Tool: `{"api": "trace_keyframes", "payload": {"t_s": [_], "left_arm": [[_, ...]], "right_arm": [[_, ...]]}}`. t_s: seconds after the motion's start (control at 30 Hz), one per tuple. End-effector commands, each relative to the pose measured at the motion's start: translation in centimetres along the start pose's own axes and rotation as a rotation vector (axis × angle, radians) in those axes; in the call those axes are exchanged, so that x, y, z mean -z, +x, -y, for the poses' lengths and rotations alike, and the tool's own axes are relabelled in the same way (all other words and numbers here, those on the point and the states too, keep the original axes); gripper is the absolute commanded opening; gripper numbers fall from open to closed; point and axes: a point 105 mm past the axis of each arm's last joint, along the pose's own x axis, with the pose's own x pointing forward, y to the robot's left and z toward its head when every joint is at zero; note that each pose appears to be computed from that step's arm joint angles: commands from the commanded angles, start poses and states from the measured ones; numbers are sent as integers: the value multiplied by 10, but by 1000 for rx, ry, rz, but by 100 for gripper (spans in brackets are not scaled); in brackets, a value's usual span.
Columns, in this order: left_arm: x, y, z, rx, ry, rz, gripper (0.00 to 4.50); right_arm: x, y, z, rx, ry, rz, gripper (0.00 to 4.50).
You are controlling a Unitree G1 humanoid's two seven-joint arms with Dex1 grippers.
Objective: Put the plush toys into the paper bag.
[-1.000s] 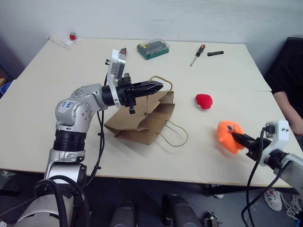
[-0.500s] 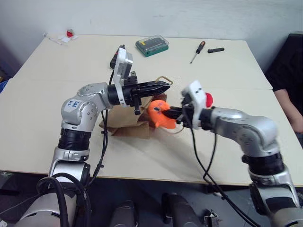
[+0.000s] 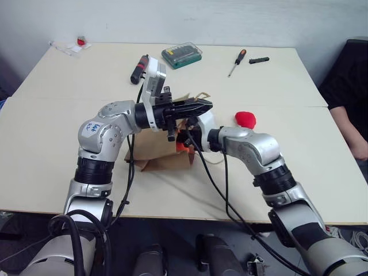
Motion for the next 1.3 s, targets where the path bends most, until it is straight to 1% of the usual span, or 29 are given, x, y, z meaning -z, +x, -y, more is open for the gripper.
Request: {"api": "trace_keyframes", "payload": {"t_s": [0.03, 0.17, 0.27, 0.33, 0.37, 0.4, 0.47, 0.5, 0.53, 0.67, 0.73, 0.8, 0.87, 0.93, 1.03, 1.17, 1.23, 1.3], "left_arm": [[-19, -2, -2, -19, 72, 45, 0], [-21, -19, -10, -78, 77, 33, 0], [-23, -36, -17, -136, 70, 29, 0], [-23, -44, -19, -166, 65, 28, 0], [-22, -48, -20, -181, 58, 30, 0], [-22, -50, -20, -193, 53, 32, 0], [-22, -53, -20, -207, 48, 33, 0], [-22, -54, -19, -209, 48, 33, 0], [-22, -55, -18, -212, 45, 35, 0], [-28, -59, -17, -230, 5, 77, 0], [-33, -62, -16, -233, -10, 93, 0], [-38, -66, -17, -244, -25, 109, 0], [-41, -69, -18, -256, -38, 121, 0], [-42, -71, -19, -262, -42, 123, 0], [-44, -70, -20, -263, -38, 127, 0], [-48, -65, -19, -252, -32, 138, 0], [-47, -62, -17, -245, -27, 137, 0], [-47, -61, -16, -241, -24, 137, 0]], "right_arm": [[-10, -3, 10, 64, 19, 83, 97], [-11, -14, 8, 78, 33, 146, 238], [-15, -37, -2, 56, 24, 189, 345], [-17, -57, -9, 51, -18, 211, 403], [-18, -71, -9, 70, -45, 219, 441], [-19, -85, -9, 97, -71, 231, 448], [-18, -121, -5, 165, -81, 251, 448], [-17, -133, -4, 186, -80, 252, 448], [-12, -152, -1, 226, -74, 251, 448], [21, -233, 27, 500, -47, 189, 448], [45, -275, 47, 694, -2, 140, 448], [59, -299, 55, 802, 26, 117, 448], [62, -302, 60, 836, 50, 133, 448], [58, -291, 66, 831, 60, 158, 448], [52, -262, 81, 789, 67, 181, 448], [43, -217, 118, 785, 73, 185, 448], [38, -194, 137, 799, 52, 160, 448], [35, -177, 149, 801, 30, 132, 448]]}}
